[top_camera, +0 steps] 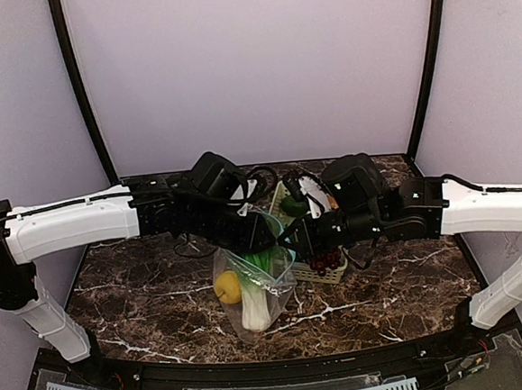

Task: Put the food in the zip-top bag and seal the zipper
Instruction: Adjust the zipper food storage bag at the center of the board.

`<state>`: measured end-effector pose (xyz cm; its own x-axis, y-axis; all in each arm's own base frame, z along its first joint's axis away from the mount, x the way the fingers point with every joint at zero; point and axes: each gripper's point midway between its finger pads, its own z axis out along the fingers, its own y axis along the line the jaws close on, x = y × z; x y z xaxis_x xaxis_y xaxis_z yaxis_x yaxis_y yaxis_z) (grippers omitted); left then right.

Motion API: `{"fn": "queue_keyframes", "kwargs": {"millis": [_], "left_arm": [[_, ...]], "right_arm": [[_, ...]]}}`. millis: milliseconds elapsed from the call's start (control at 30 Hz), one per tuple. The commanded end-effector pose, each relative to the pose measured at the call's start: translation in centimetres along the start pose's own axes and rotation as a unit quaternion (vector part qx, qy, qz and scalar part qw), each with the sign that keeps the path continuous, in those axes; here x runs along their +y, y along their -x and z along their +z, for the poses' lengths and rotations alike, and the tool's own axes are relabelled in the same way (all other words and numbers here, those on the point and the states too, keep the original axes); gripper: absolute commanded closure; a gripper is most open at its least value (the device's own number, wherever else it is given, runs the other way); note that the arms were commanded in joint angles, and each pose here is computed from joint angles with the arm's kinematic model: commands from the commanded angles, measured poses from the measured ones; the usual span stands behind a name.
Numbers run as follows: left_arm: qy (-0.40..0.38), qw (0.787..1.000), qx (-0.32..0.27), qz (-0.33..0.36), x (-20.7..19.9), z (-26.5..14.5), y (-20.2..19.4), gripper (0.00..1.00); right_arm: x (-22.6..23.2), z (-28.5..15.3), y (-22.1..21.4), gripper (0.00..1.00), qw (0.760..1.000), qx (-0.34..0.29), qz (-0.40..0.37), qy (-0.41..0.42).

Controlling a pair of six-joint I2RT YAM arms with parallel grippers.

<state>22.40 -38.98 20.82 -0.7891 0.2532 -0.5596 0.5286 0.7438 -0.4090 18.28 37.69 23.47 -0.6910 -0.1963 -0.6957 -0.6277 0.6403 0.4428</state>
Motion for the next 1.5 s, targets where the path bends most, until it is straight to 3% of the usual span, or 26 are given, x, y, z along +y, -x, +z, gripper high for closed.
{"fn": "queue_keyframes", "kwargs": {"millis": [0,333,467,600,767,1167,1467], "left_arm": [[0.068,0.997,0.035,0.005,2.9,0.8,-1.8,0.75],[0.109,0.992,0.063,0.012,4.3,1.8,-2.7,0.75],[0.080,0.996,0.017,0.020,2.0,-0.2,0.7,0.73],[0.056,0.998,-0.030,0.027,-0.1,-3.4,3.9,0.63],[0.056,0.996,-0.065,0.022,-0.3,-6.4,5.1,0.62],[0.130,0.990,-0.046,-0.015,4.8,-6.8,0.8,0.62],[0.110,0.992,-0.043,-0.038,5.5,-6.0,-0.1,0.63]], "right_arm": [[1.4,-0.7,1.8,1.00,0.999,-0.029,-0.009,0.020],[1.2,0.0,1.0,1.00,1.000,-0.019,-0.009,0.016],[0.6,0.2,0.8,1.00,1.000,-0.020,0.002,-0.001],[-0.2,0.3,0.4,1.00,1.000,-0.016,0.010,-0.019],[-0.4,0.3,0.2,1.00,1.000,-0.014,0.014,-0.022],[-0.3,0.7,0.3,1.00,1.000,-0.011,0.013,-0.021],[-0.1,1.0,0.1,1.00,1.000,-0.006,0.014,-0.020]]}}
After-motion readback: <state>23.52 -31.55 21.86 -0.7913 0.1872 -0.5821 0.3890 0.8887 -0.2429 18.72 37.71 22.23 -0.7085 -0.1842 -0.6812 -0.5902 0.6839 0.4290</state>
